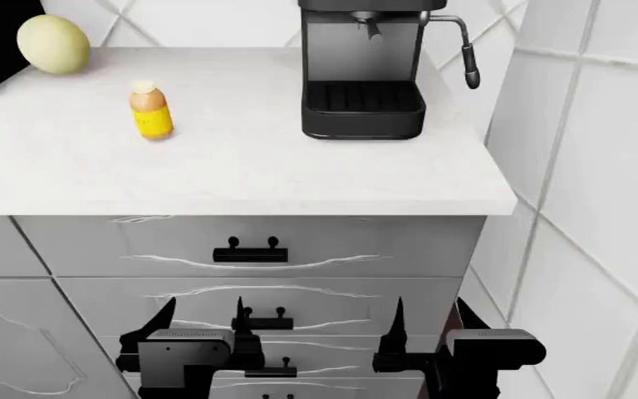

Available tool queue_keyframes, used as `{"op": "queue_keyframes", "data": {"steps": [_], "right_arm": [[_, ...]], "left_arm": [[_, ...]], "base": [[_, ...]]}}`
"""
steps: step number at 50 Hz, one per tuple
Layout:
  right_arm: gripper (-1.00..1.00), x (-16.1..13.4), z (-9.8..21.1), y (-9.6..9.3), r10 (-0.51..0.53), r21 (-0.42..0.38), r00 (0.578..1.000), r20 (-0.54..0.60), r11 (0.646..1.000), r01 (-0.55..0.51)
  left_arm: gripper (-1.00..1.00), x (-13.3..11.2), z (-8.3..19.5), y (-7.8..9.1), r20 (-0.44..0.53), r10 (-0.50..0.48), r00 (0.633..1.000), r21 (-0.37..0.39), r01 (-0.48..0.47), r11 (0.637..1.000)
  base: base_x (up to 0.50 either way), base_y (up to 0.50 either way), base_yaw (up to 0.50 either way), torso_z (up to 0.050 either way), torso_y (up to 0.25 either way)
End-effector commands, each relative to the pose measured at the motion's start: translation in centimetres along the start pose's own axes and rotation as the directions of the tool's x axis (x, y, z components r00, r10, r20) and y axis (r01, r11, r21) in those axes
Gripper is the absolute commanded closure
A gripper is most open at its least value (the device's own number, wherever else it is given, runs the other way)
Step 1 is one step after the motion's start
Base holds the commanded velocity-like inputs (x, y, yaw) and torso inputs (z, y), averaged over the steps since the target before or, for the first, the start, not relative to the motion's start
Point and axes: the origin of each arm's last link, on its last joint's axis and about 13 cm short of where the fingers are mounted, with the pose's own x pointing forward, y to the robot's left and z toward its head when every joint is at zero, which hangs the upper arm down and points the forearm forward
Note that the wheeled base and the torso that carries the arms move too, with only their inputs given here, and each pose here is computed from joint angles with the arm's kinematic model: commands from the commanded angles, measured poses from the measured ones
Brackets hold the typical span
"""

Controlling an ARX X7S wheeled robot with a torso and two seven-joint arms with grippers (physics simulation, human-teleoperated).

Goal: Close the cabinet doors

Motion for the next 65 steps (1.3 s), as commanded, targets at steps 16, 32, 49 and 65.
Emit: {"op": "queue_keyframes", "data": {"steps": [16,32,49,65], "right_arm": [[-1.0,-0.1,0.0,0.3,-0.011,-0.015,1.0,-0.004,1.0,0.011],[-1.0,-0.1,-0.3,0.1,-0.026,-0.014,0.999,-0.019,1.0,0.025],[-1.0,1.6,2.8,-0.5,-0.305,-0.167,0.952,0.0,0.939,0.301],[-1.0,3.5,13.8,-2.7,-0.209,-0.135,0.94,0.271,0.958,0.252]], "left_arm": [[-1.0,-0.1,-0.2,0.1,-0.042,0.016,0.999,0.033,-0.015,0.999],[-1.0,0.3,0.1,0.3,-0.045,-0.001,0.999,-0.002,0.001,1.0],[-1.0,0.9,3.0,0.9,0.028,0.018,0.999,0.035,-0.019,0.999],[-1.0,3.6,13.2,2.0,0.291,0.043,0.956,0.078,-0.068,0.995]], "base": [[0.0,0.0,0.0,0.0,0.0],[0.0,0.0,0.0,0.04,0.006],[0.0,0.0,0.0,0.05,0.009],[0.0,0.0,0.0,0.05,0.009]]}}
